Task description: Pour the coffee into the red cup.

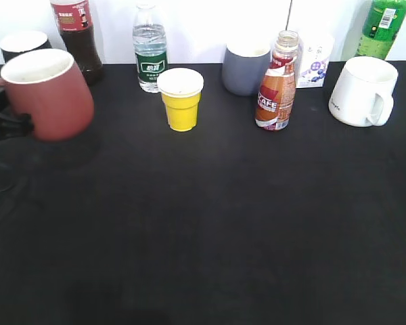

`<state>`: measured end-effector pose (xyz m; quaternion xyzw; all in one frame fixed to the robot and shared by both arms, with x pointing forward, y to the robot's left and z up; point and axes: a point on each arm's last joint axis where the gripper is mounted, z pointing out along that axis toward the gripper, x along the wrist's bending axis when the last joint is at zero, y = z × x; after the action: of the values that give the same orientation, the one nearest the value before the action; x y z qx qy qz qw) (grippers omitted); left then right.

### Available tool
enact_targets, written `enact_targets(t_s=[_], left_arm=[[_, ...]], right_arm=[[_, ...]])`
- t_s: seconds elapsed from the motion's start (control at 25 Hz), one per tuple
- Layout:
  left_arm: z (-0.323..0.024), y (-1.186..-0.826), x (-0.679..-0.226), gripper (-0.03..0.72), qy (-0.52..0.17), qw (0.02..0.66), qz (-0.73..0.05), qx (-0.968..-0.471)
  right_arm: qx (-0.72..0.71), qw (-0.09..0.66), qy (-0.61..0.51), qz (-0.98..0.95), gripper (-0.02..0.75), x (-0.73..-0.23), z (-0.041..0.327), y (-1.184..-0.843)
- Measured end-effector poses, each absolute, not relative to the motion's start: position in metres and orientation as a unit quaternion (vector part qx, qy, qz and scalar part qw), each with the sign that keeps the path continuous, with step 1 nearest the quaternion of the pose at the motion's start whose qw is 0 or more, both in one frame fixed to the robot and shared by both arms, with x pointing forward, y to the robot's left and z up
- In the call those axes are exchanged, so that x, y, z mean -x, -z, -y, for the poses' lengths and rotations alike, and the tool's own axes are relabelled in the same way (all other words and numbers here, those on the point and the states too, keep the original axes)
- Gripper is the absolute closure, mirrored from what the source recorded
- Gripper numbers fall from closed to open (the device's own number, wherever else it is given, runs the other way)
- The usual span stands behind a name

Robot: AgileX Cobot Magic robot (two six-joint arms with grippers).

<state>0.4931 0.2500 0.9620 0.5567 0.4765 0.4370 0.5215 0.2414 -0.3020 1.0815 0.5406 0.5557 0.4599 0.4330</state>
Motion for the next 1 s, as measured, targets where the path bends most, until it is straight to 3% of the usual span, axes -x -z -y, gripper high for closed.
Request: enact_targets(t_s=[0.12, 0.2, 0.68, 0.84, 1.0], left_arm=[[-0.245, -0.970, -0.487, 0.617, -0.432, 0.532, -0.451, -0.572], [-0.240, -0.969, -0.485, 0.617, -0.424, 0.534, -0.432, -0.591], [-0.237, -0.967, -0.485, 0.618, -0.419, 0.535, -0.421, -0.601], [-0.237, -0.967, -0.485, 0.618, -0.419, 0.535, -0.421, -0.601], [-0.237, -0.968, -0.485, 0.618, -0.422, 0.538, -0.419, -0.598]], right_arm=[[-0.494, 0.476, -0.511, -0.518, 0.237, -0.273, 0.298, -1.107], [-0.485, 0.479, -0.520, -0.515, 0.237, -0.306, 0.294, -1.105], [-0.495, 0.445, -0.515, -0.540, 0.237, -0.439, 0.279, -1.021], [-0.487, 0.419, -0.496, -0.584, 0.237, -0.459, 0.271, -0.993], [-0.479, 0.363, -0.512, -0.614, 0.237, -0.470, 0.234, -0.979]])
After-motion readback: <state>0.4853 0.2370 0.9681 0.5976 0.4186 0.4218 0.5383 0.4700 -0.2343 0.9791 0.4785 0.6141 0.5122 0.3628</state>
